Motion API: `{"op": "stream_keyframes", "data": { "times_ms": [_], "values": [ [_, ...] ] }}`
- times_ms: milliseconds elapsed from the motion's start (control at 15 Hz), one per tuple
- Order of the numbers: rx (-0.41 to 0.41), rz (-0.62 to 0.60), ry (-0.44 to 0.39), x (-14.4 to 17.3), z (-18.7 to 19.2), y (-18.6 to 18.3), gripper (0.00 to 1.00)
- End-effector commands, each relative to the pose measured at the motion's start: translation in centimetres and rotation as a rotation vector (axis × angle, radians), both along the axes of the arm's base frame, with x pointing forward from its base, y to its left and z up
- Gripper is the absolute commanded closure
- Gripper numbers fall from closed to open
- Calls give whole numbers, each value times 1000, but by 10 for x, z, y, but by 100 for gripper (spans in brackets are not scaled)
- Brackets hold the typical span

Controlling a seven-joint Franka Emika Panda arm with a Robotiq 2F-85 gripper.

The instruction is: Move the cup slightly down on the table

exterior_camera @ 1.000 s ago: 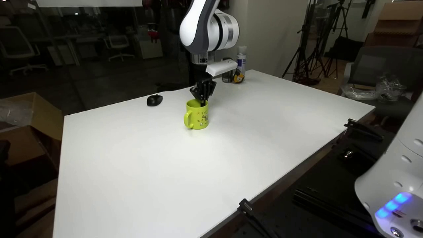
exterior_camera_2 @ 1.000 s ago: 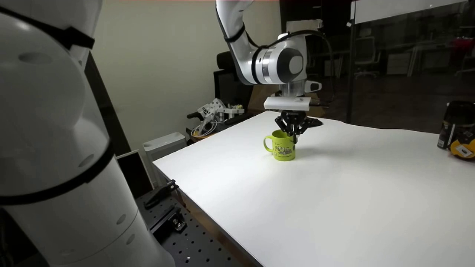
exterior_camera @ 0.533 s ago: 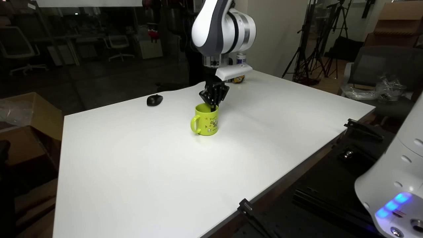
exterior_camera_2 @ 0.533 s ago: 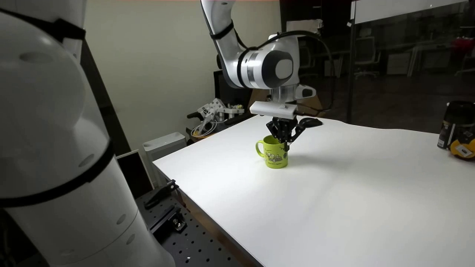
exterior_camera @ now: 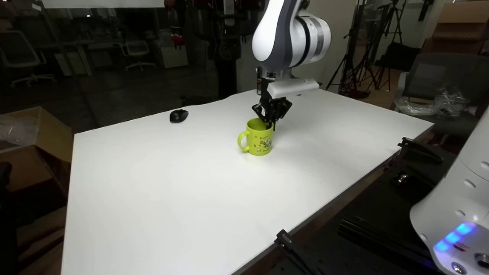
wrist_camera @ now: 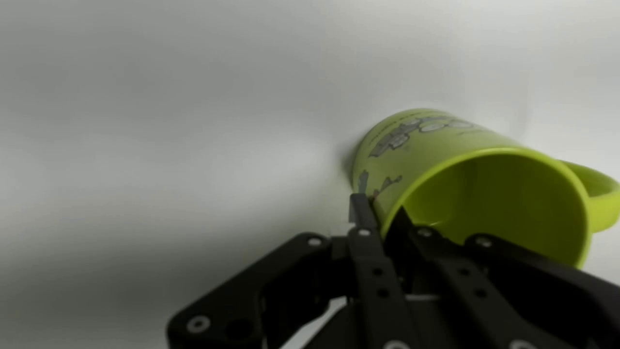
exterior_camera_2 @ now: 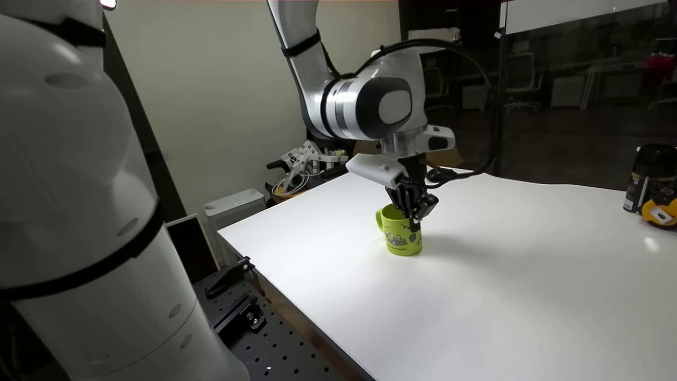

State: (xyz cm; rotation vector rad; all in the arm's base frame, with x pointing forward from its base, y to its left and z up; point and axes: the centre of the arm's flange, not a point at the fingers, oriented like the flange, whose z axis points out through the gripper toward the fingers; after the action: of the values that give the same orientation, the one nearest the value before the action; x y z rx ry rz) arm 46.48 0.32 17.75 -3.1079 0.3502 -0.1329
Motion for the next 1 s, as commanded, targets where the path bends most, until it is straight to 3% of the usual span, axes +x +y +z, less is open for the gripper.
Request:
{"op": "stream_keyframes", "data": {
  "times_ms": [0, 400, 533, 933],
  "values": [
    [-7, -117, -4, -38, 2, -15, 98],
    [40, -105, -57, -46, 2, -31, 98],
    [60, -102, -63, -45, 2, -35, 65],
    [97, -98, -77, -46, 5, -40, 24]
  ]
}}
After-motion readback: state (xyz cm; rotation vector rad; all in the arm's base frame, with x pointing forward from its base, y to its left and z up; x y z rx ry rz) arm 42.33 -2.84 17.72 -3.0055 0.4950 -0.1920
